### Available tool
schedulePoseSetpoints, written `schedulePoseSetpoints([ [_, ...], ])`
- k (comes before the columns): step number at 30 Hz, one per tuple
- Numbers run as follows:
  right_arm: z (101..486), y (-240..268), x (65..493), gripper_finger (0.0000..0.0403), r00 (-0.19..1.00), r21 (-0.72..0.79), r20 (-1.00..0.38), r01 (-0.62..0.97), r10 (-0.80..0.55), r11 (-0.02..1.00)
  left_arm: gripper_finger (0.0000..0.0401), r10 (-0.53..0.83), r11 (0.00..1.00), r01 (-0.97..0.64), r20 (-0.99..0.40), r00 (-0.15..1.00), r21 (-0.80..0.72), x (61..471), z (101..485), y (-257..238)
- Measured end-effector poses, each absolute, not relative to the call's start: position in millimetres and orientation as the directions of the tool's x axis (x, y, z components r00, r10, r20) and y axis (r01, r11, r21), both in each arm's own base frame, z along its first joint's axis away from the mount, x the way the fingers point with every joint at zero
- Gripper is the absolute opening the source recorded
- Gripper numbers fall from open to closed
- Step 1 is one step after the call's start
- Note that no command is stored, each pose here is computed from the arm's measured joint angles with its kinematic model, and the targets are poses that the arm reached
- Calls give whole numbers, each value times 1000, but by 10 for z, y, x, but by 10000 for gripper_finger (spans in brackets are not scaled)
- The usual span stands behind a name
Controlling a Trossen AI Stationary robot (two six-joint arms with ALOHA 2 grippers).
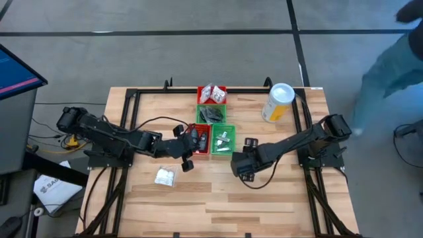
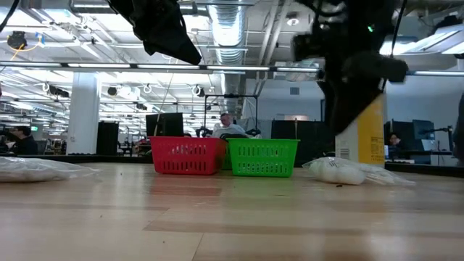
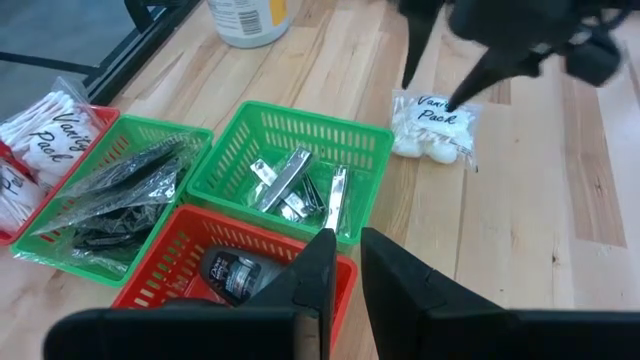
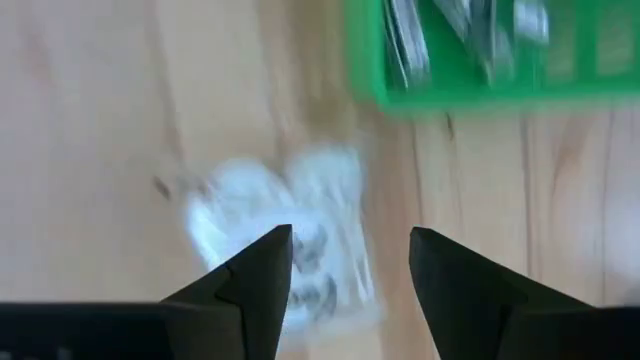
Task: Pick & Place Travel size toiletries
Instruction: Put the white cotton pack into the top red bin
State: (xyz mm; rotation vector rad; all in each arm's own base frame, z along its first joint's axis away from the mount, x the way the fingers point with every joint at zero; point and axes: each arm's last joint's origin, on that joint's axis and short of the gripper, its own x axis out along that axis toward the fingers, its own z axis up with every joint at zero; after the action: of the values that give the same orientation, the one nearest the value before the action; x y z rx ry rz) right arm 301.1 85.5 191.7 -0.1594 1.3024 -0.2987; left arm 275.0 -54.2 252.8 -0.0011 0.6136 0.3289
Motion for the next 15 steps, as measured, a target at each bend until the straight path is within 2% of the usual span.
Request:
schedulePoseSetpoints([
  [5,1844,757,2745,181,214,-267,-925,218,-313,939,44,303,948,-303,-566,767,96,2750,2528,-542],
  [8,1896,723,2611,173,293,-206,-914,257,-279,944,44,303,948,-303,-565,767,96,2750,2528,-541],
  [11,1917,694,2467,165,365,-90,-913,258,-183,962,44,303,948,-303,-565,767,96,2750,2528,-541],
  [15,1781,630,2301,156,383,9,-918,273,-100,962,44,302,948,-303,-564,768,95,2751,2529,-542],
])
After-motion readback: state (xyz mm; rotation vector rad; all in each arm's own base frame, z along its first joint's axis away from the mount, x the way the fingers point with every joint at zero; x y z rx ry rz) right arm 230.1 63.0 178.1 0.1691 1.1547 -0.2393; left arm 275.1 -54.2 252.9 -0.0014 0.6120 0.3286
